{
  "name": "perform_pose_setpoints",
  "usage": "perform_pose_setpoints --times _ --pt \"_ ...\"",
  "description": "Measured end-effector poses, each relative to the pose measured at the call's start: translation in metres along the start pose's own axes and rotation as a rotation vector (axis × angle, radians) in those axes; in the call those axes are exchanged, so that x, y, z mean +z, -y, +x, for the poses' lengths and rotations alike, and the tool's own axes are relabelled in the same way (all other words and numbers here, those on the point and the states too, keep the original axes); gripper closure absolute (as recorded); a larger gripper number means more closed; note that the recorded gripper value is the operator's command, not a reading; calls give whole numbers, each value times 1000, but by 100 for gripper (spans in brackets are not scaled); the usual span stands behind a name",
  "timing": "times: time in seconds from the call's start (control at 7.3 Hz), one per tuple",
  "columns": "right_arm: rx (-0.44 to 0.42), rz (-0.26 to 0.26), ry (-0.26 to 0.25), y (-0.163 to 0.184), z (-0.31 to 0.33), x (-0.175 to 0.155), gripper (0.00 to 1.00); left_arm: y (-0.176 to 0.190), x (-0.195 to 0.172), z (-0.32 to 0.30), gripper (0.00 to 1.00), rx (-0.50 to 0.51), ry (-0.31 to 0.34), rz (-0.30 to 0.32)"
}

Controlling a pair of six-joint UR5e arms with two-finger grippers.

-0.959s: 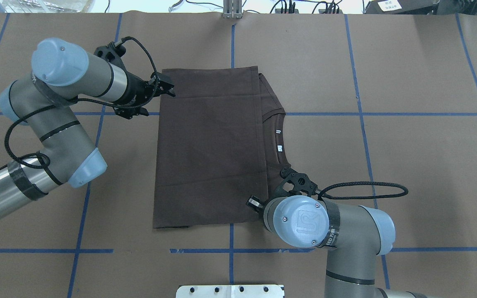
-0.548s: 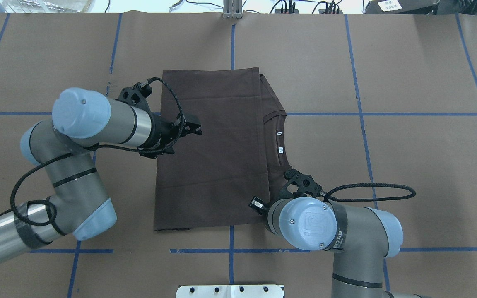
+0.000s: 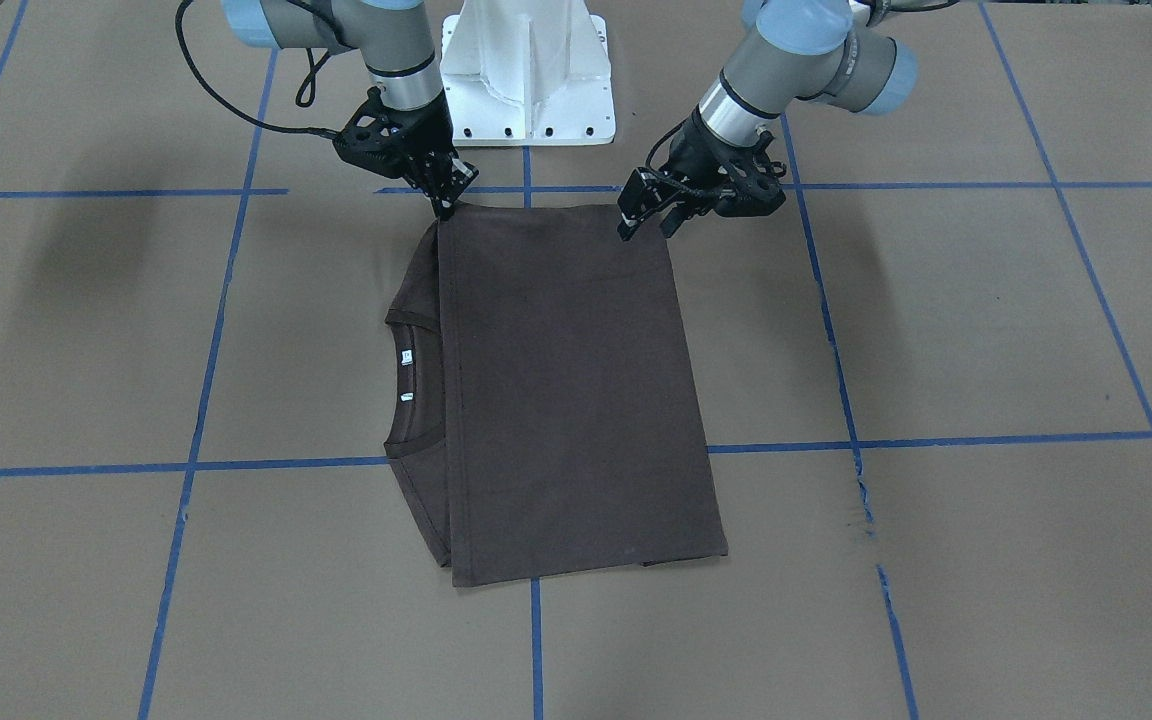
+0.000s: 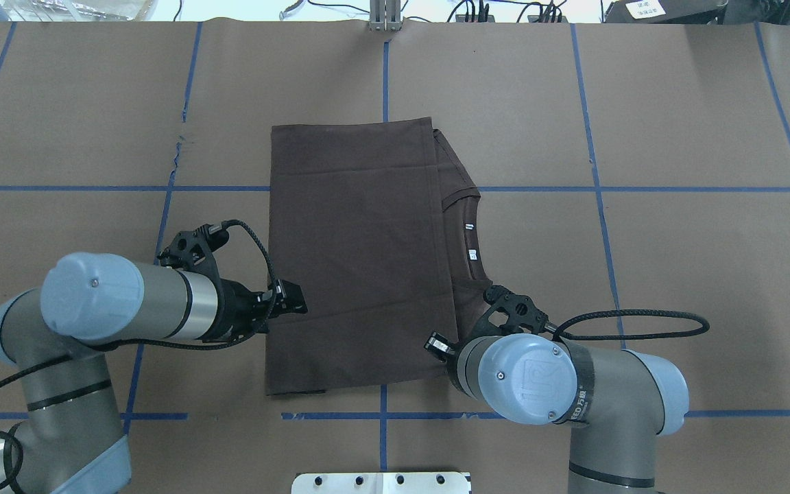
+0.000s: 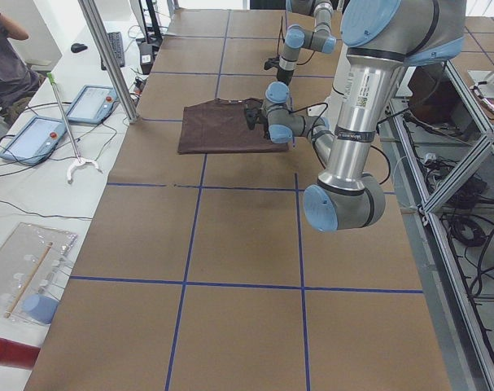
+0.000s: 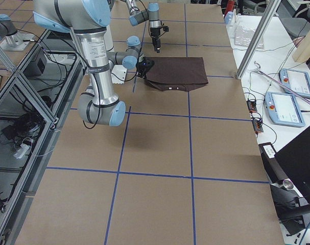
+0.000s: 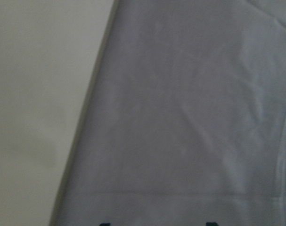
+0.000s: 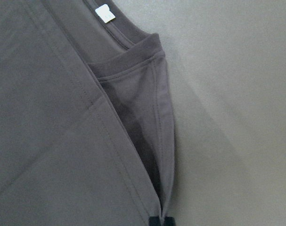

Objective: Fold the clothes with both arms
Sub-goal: 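Move the left gripper to the shirt's near corner beside the right gripper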

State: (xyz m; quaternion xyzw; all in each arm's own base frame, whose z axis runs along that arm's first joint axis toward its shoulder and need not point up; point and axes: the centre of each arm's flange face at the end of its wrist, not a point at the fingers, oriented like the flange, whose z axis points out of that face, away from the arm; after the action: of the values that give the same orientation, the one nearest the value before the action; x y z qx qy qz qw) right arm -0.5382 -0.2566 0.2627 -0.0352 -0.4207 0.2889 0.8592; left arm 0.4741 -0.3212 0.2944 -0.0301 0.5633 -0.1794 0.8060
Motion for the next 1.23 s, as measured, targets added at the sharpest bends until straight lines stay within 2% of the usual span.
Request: perform_pose_setpoints --times 0.27,0.55,0.96,1.1,1.23 --pt "0 0 0 0 0 0 100 -34 24 -22 6 -48 99 7" --pt "-1 -1 -2 0 1 0 100 -57 42 -36 24 -74 204 3" --pt "-2 -1 -3 0 1 0 100 -71 47 -42 42 -72 239 -10" --pt "-2 -1 -3 0 1 0 100 -74 47 -42 62 -70 239 -16" --pt "-1 -1 -3 0 1 0 100 -77 46 -41 95 -67 236 -20"
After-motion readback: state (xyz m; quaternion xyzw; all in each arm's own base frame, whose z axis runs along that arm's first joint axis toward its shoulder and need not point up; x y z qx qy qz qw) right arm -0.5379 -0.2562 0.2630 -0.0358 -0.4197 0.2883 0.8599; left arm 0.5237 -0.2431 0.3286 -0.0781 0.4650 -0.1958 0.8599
